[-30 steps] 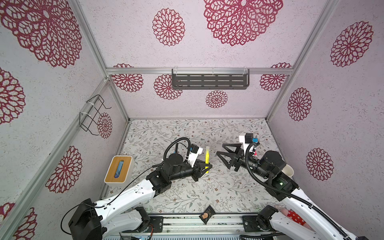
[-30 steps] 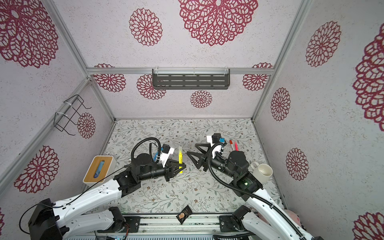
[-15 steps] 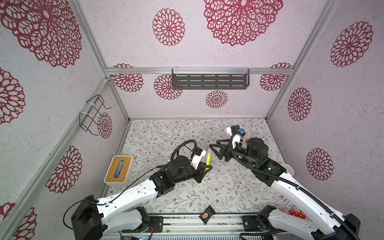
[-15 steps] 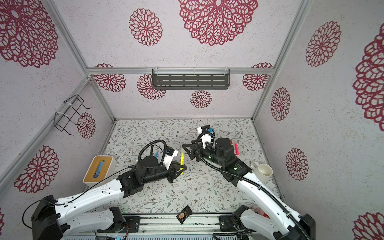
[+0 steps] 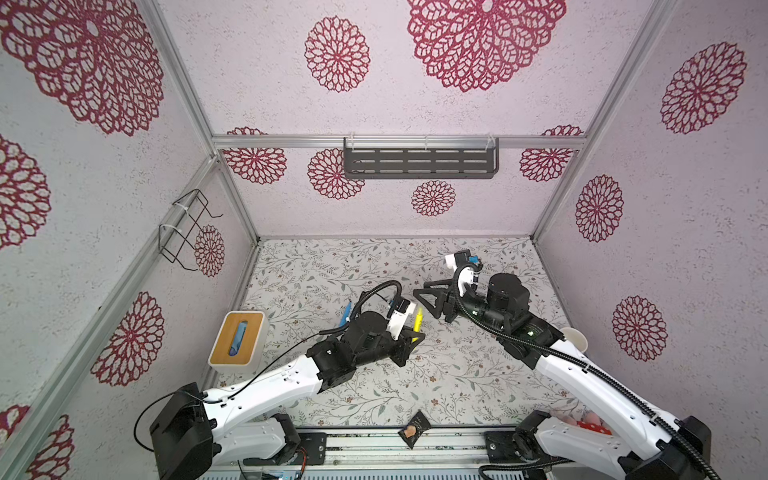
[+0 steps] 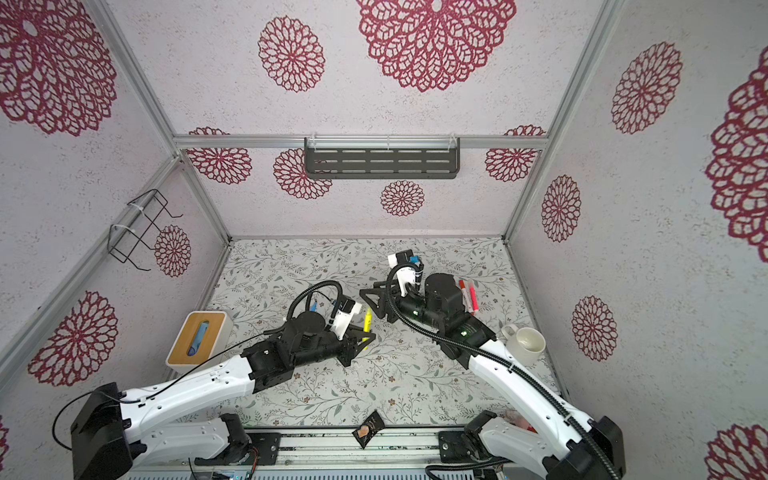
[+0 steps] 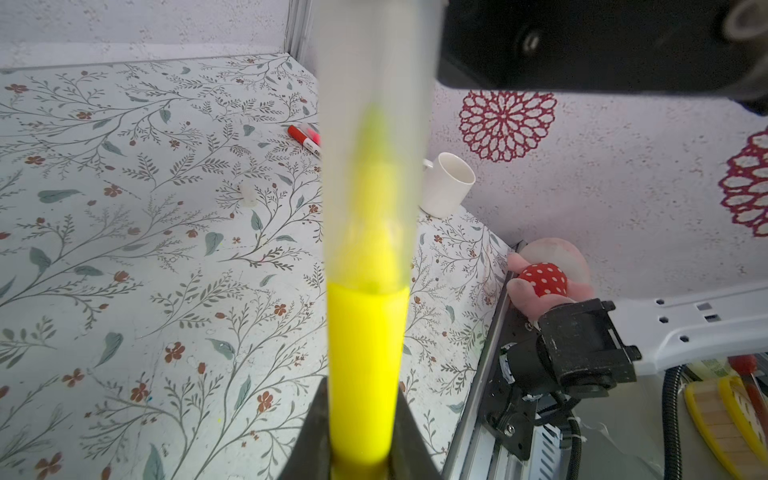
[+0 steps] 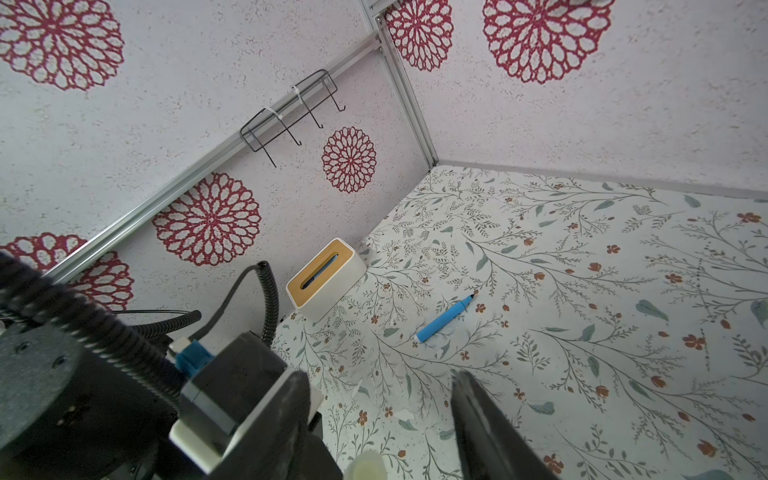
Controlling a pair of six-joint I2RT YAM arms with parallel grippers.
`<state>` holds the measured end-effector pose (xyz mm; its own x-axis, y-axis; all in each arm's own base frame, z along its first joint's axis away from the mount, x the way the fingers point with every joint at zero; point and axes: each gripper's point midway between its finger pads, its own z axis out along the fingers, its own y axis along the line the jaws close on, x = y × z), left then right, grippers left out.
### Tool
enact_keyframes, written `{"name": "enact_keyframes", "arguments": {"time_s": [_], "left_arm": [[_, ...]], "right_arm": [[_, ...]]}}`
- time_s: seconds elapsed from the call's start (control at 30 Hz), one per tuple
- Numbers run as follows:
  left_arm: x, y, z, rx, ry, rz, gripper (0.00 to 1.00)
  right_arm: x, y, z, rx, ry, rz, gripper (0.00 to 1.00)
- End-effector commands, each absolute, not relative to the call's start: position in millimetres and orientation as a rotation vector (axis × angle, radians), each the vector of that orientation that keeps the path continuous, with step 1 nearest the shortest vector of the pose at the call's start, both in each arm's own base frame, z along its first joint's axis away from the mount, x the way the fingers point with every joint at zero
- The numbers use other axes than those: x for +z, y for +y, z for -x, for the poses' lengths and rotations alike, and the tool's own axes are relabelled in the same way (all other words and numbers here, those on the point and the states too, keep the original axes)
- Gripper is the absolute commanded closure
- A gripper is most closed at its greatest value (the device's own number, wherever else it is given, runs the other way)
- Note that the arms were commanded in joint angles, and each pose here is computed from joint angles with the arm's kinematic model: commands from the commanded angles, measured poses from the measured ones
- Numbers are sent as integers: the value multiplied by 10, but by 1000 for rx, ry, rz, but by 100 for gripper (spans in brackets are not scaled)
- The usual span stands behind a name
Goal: Insert the pens into the pen caps
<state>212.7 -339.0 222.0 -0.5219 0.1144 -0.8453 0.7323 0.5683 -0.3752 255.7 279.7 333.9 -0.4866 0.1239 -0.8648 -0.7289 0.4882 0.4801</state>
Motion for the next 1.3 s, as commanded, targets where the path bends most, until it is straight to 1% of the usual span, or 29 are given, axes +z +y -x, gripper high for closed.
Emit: {"name": "enact_keyframes", "arguments": {"time_s": [0.0,0.3,0.43,0.53,0.8,0.97,1.1,1.13,1.27], "left_arm": [[2339,-3448,-2109,-955,1945,-700,100],[2322,-3466,-2112,-952,1952,-705,100],[2318,-3472,-2112,-950,1955,-706,100],[2313,-3472,-2115,-946,1956,-708,100],[2301,-3476,-2120,-941,1960,-710,100],[2291,-3472,-2117,-938,1966,-712,100],[2305,-3451,-2118,-935,1966,-705,100],[2323,-3449,-2114,-937,1961,-704,100],[2377,-3428,-2115,-938,1943,-695,100]], "right_arm": [[3515,2839,-2524,1168,1732,526,45],[3459,2947,-2488,1192,1745,558,51],[3414,2990,-2480,1193,1760,569,55],[3381,3000,-2483,1185,1770,567,61],[3340,3062,-2443,1184,1782,601,73],[3299,3114,-2408,1184,1798,631,85],[3232,3147,-2393,1171,1825,655,98],[3212,3159,-2389,1167,1832,661,100],[3121,3195,-2366,1159,1857,675,100]]}}
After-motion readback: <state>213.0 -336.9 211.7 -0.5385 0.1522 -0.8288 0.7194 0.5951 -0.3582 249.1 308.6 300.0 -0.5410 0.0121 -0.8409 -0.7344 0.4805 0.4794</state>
